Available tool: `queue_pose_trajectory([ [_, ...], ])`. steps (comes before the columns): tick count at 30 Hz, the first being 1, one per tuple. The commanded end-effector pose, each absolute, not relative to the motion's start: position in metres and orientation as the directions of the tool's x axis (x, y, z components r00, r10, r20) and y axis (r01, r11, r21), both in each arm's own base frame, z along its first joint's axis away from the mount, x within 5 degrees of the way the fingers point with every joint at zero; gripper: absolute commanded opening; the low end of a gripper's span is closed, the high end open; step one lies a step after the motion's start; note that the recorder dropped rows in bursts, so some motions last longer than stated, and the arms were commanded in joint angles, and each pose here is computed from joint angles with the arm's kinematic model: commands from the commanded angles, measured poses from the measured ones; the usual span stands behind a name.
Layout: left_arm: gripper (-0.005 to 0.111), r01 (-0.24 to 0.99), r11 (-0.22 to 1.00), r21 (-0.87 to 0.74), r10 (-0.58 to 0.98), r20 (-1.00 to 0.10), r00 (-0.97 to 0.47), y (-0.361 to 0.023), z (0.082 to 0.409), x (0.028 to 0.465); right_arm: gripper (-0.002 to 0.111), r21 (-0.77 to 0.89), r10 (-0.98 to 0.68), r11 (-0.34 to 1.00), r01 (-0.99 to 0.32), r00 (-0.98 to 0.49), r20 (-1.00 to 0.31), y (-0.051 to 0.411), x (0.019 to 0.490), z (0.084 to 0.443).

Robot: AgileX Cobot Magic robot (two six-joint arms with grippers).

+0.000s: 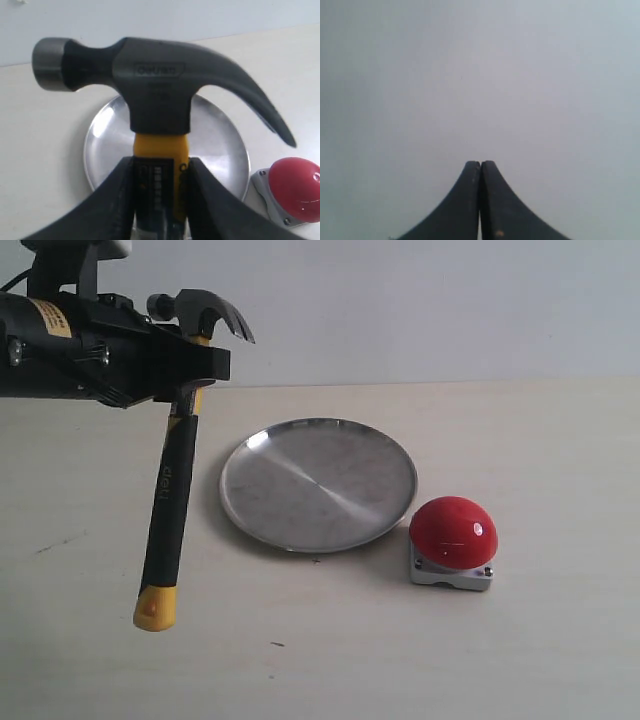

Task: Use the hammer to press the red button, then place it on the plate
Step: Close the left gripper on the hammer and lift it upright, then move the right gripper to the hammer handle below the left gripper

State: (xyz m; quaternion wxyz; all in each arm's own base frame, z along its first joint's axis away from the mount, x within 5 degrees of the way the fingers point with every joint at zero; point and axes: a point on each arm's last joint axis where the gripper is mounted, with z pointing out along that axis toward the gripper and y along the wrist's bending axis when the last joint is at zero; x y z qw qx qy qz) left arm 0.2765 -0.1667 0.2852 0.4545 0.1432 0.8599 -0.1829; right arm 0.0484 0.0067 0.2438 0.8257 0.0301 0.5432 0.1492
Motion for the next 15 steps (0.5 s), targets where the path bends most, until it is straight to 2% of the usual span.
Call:
queue_pose_trajectory([
  [1, 0.000, 0.425, 0.881, -0.209, 0.017, -0.883, -0.469, -0.168, 0.301, 0.276, 0.000, 0.267, 0.382, 0.919, -0.289, 0.489, -0.784, 0.005, 0.041, 0.256],
  [4, 0.000, 0.414, 0.877, -0.242, -0.029, -0.889, -0.458, -0.168, 0.304, 0.277, 0.000, 0.422, 0.552, 0.832, -0.361, 0.462, -0.694, 0.002, 0.042, 0.261],
  [7, 0.000, 0.391, 0.868, -0.306, -0.106, -0.884, -0.456, -0.169, 0.307, 0.279, 0.000, 0.483, 0.572, 0.816, -0.318, 0.322, -0.755, 0.005, 0.059, 0.275],
  [11, 0.000, 0.386, 0.860, -0.333, -0.140, -0.883, -0.449, -0.170, 0.309, 0.279, 0.000, 0.415, 0.434, 0.869, -0.269, 0.013, -0.901, 0.023, 0.102, 0.289],
  [15, 0.000, 0.382, 0.863, -0.331, -0.132, -0.877, -0.461, -0.170, 0.308, 0.278, 0.000, 0.428, 0.290, 0.795, -0.430, -0.349, -0.891, 0.061, 0.148, 0.275],
])
